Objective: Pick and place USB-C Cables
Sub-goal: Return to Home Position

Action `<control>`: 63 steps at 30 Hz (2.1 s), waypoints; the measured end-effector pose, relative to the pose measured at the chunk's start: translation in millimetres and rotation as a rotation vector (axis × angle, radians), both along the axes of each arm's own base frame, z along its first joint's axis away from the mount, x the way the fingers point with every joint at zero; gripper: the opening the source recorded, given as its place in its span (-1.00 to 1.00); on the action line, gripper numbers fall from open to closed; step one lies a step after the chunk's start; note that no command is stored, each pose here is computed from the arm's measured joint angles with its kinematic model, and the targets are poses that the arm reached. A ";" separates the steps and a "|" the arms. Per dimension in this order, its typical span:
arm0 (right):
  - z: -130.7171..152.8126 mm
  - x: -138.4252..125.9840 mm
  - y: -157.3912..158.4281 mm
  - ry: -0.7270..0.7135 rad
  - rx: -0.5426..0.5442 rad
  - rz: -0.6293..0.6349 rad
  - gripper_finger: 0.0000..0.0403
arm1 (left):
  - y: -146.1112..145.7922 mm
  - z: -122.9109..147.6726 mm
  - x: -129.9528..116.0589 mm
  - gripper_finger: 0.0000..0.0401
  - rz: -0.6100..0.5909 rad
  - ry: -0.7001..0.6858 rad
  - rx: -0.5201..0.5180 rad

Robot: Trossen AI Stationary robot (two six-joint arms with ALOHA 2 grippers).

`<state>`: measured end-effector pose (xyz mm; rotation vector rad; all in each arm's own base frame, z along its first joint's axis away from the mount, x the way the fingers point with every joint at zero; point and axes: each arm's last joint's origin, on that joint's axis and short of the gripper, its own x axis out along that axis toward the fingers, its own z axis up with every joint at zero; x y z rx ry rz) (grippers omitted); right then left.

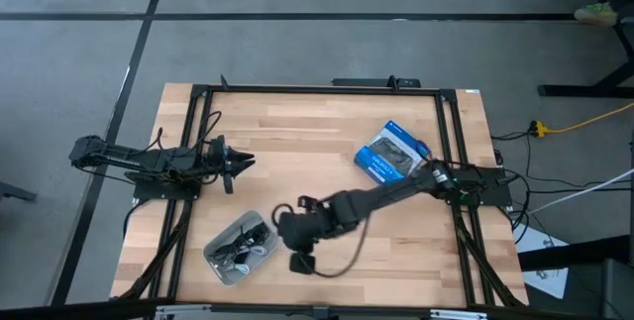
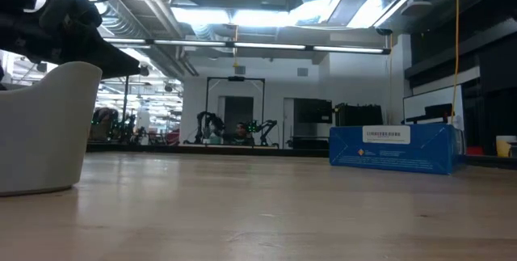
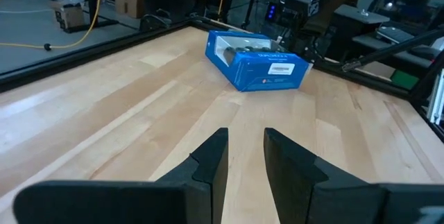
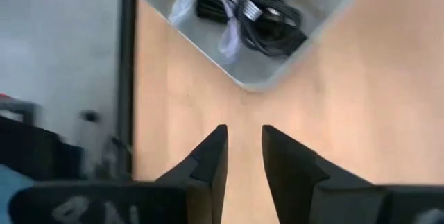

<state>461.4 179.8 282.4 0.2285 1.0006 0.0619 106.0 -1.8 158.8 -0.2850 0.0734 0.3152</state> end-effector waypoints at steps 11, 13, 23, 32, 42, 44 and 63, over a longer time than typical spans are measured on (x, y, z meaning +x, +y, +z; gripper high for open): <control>26.8 -68.7 53.5 -0.010 -0.424 -0.009 -0.54 | -0.1 0.0 0.0 -0.57 -0.001 -0.003 -0.010; 16.5 -74.6 58.0 0.004 -0.479 -0.034 -0.54 | -0.1 0.0 0.0 -0.57 -0.001 -0.004 -0.014; -15.4 -151.6 12.0 0.187 -0.483 -0.295 -0.54 | -0.4 0.1 0.1 -0.57 0.001 -0.035 -0.116; 3.8 -258.6 -33.3 -0.388 -0.107 -0.330 -0.54 | -0.9 0.0 0.2 -0.57 -0.017 -0.034 -0.118; -61.9 -312.4 -85.3 -1.022 0.318 0.277 -0.54 | -0.8 0.0 0.2 -0.57 -0.015 -0.034 -0.117; -72.6 -317.9 -94.3 -1.032 0.276 0.283 -0.54 | -0.8 0.0 0.2 -0.57 -0.015 -0.033 -0.113; -125.2 -344.2 -141.3 -0.863 0.120 0.169 -0.54 | -0.8 0.0 0.2 -0.57 -0.030 0.001 -0.001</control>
